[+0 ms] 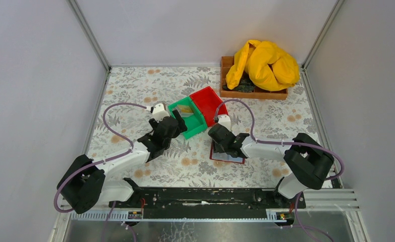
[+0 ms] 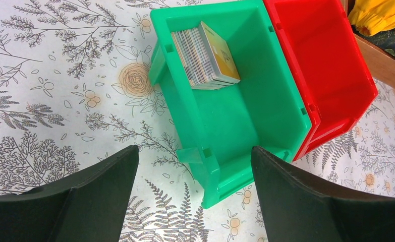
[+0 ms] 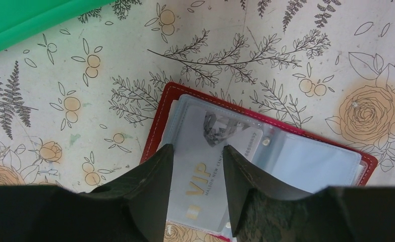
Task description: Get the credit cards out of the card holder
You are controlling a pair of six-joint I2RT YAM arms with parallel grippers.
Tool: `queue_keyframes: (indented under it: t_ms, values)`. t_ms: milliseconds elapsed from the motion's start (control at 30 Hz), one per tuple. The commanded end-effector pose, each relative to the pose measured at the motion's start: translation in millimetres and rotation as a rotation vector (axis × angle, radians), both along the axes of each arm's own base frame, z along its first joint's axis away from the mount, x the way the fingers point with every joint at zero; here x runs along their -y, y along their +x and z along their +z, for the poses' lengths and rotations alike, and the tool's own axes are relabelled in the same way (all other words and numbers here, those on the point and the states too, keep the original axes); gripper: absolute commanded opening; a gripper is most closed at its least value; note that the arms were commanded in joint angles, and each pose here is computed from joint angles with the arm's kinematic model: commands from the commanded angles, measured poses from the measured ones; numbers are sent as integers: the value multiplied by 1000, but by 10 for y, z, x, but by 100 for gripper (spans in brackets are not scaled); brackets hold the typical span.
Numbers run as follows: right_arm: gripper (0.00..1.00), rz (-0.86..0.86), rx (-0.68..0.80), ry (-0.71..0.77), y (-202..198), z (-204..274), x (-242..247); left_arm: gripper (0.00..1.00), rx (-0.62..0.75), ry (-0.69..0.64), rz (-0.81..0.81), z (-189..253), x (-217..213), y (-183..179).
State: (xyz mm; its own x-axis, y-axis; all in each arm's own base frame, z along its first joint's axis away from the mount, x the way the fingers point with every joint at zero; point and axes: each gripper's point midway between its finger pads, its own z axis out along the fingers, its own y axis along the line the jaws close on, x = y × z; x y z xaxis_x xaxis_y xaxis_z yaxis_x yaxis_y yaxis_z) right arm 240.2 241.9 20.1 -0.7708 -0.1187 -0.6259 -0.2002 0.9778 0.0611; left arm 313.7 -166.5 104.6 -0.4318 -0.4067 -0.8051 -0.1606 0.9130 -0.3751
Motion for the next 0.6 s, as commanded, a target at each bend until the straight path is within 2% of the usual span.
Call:
queue_keyframes:
  t_ms: [0,133,200,367,500,567]
  values:
    - [47,-2,-35,-113,-77,-146,193,89,64,-19,11,200,44,119]
    - [45,-2,-44,-127,-93,-169,221,89,62,-17,11,192,41,117]
    - [41,-1,-49,-131,-99,-175,224,88,61,-15,11,188,40,119]
    - [24,-2,-52,-143,-106,-184,242,89,60,-14,8,189,49,122]
    - [1,-3,-52,-139,-109,-180,238,89,59,-11,6,186,50,123]
    - [0,-4,-50,-134,-109,-169,240,89,57,-10,5,180,54,123]
